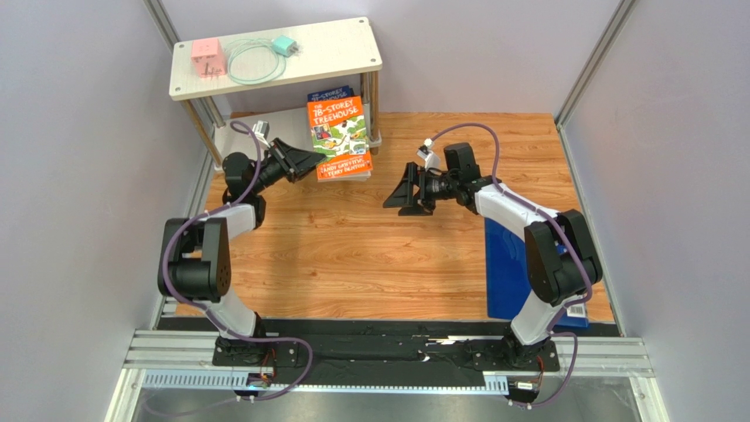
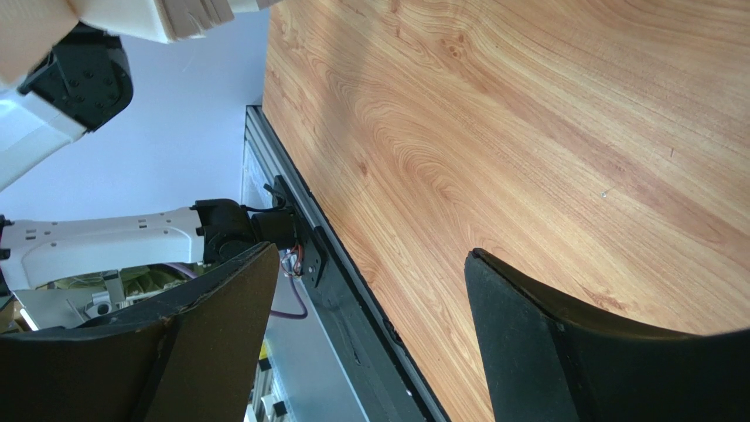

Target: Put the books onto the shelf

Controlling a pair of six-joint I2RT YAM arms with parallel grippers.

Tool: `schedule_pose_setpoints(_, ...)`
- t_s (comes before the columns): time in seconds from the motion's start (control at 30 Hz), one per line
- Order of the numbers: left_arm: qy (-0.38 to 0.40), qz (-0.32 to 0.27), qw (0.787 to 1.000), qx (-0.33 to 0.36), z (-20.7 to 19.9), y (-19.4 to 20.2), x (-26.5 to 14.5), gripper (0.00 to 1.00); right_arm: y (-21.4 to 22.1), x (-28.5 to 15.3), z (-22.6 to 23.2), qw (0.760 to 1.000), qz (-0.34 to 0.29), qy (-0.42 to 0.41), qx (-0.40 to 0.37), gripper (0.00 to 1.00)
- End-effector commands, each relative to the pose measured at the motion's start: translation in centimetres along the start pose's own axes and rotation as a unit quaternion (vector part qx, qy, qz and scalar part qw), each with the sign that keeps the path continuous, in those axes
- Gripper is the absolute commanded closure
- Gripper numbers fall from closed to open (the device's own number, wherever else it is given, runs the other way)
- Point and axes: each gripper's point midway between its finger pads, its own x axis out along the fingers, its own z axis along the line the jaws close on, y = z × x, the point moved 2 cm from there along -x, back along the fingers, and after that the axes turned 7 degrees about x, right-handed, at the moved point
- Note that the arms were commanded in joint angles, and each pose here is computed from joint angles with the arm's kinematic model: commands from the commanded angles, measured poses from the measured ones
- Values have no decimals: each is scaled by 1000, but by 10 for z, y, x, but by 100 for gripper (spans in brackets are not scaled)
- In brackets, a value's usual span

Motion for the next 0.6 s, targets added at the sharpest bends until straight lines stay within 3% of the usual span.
schedule_pose_setpoints(0.0,111,-18,993,31,-42,-30,4,100,-3,-3,0,1000,-9,-7,-20,17)
schedule_pose_setpoints(0.13,126,-22,992,-8,-25,-42,16,100,-3,-7,-2,1000,-12,-5,-18,17)
schedule_pose_setpoints(0.57,151,-12,988,-40,-20,-99,46,100,2,-9,-14,1000,-10,2,-10,17)
